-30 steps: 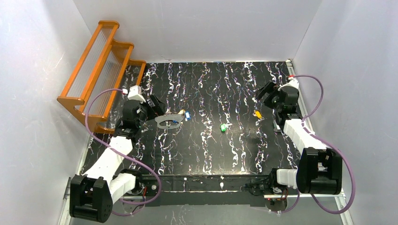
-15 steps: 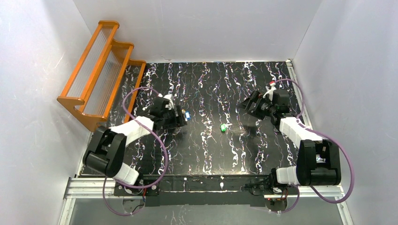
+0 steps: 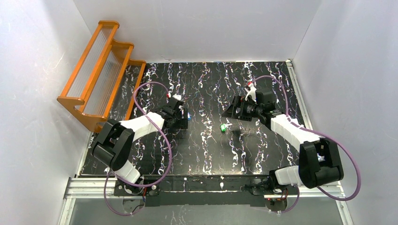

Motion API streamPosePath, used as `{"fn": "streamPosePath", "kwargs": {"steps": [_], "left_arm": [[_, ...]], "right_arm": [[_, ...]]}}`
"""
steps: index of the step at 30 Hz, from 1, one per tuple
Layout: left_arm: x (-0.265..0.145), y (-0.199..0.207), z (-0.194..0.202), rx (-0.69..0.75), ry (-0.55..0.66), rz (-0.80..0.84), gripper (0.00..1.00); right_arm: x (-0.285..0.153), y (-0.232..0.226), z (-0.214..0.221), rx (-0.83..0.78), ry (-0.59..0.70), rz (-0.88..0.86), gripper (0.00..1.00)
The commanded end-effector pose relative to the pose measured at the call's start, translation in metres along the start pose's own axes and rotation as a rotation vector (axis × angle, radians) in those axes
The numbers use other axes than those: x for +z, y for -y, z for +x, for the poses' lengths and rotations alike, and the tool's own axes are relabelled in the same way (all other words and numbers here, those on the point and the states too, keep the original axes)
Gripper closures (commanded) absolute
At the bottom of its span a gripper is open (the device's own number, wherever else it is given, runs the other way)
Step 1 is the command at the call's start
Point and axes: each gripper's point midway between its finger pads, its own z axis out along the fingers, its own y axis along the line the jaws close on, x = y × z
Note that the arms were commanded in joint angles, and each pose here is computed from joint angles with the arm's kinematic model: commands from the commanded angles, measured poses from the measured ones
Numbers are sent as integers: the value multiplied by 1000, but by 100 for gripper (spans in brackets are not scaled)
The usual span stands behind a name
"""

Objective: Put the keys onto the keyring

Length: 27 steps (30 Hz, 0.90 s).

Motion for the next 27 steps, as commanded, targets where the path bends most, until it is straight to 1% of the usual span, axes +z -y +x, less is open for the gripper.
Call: {"fn": "streamPosePath", "kwargs": {"steps": [1,4,7,13,16,21,27], "left_arm": [[-12,-9,-19,29,44,-71,28],[-11,-12,-24,33,54,-95,27],[-5,-8,-26,30,52,-82,26],[16,4,-16,25,-9,-51,26],[19,13,-7,31,-28,-25,27],[13,34,9,44,-44,36,27],[-9,56,30,-1,-51,156,27]], "right_arm": [[4,-7,0,-46,-29,-9,1],[8,-9,4,-57,-49,-13,1],[10,-9,8,-63,-65,-14,1],[15,-11,15,-67,-96,-21,1],[16,-11,18,-71,-109,-20,1],[20,-12,21,-81,-122,-27,1],[26,-14,24,-89,-146,-39,1]]}}
